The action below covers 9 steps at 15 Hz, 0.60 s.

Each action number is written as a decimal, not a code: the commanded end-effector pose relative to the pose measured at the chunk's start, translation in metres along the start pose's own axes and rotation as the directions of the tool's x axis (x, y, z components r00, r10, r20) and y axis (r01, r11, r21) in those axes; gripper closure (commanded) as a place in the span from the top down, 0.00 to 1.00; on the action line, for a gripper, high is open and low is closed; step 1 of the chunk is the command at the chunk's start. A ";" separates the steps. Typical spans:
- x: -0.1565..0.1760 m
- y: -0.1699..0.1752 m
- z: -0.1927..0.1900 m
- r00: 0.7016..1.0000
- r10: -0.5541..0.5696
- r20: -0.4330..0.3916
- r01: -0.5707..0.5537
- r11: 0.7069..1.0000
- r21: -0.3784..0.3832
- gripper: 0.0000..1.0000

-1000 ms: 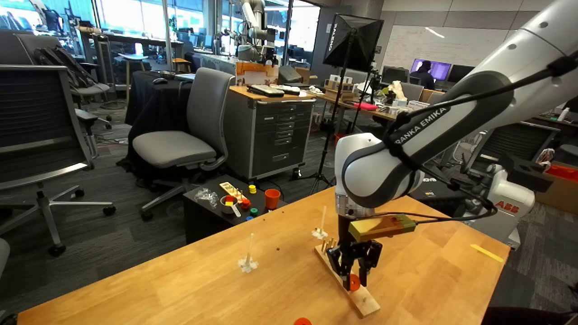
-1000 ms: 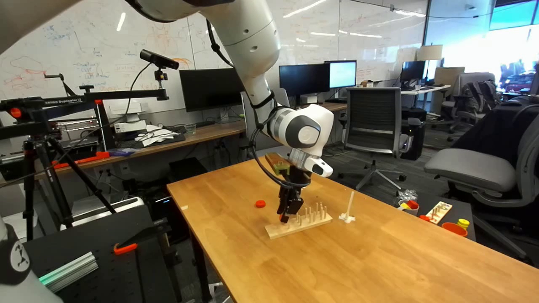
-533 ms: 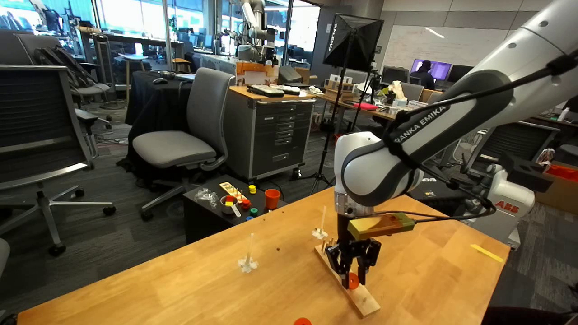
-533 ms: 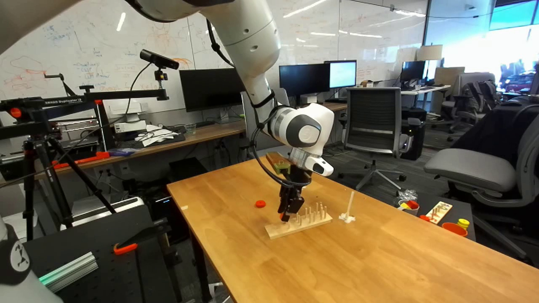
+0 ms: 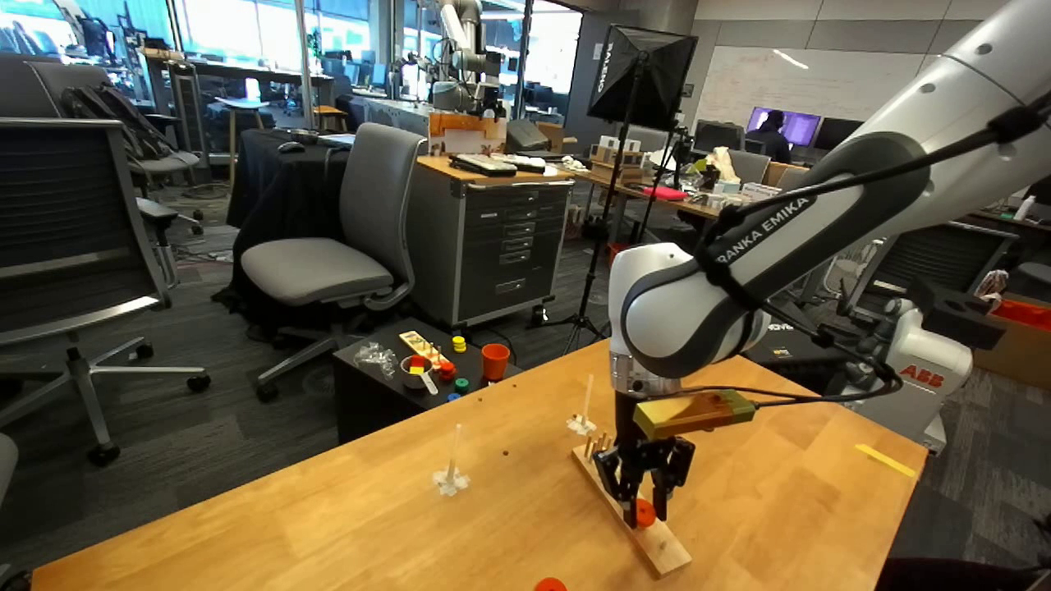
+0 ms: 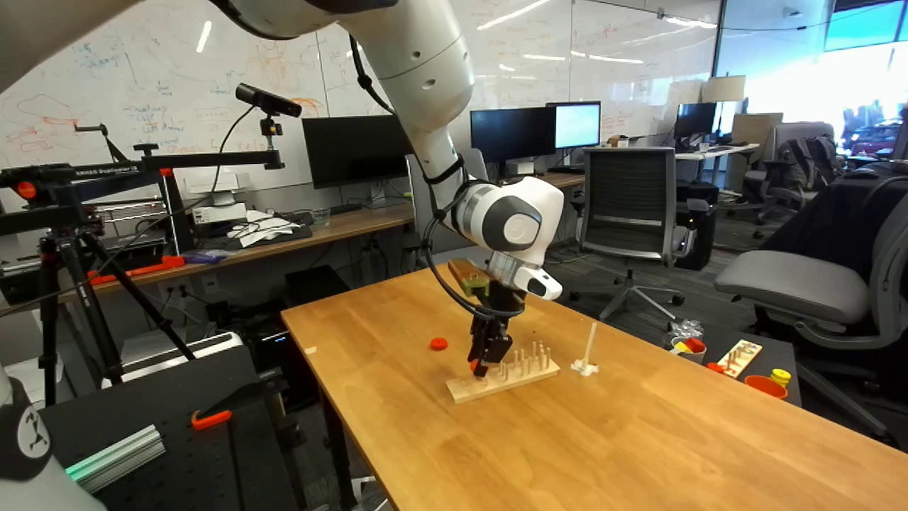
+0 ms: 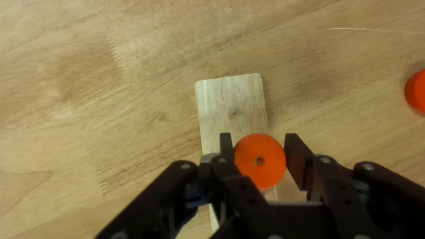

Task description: Pick up the orange ring on the right and place it on the wooden stand

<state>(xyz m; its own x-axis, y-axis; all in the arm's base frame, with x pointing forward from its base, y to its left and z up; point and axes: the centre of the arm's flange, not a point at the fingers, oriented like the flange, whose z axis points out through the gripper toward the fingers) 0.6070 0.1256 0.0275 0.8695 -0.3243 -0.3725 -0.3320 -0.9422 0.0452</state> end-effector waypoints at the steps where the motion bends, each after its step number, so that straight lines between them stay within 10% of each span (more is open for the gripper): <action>1: 0.008 0.000 -0.003 1.000 0.000 0.026 0.000 1.000 0.015 0.20; 9: 0.010 0.002 -0.004 0.999 0.005 0.035 -0.006 1.000 0.015 0.20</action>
<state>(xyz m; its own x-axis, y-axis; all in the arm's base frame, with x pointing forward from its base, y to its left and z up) 0.6076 0.1200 0.0268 0.8612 -0.3325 -0.3843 -0.3408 -0.9389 0.0486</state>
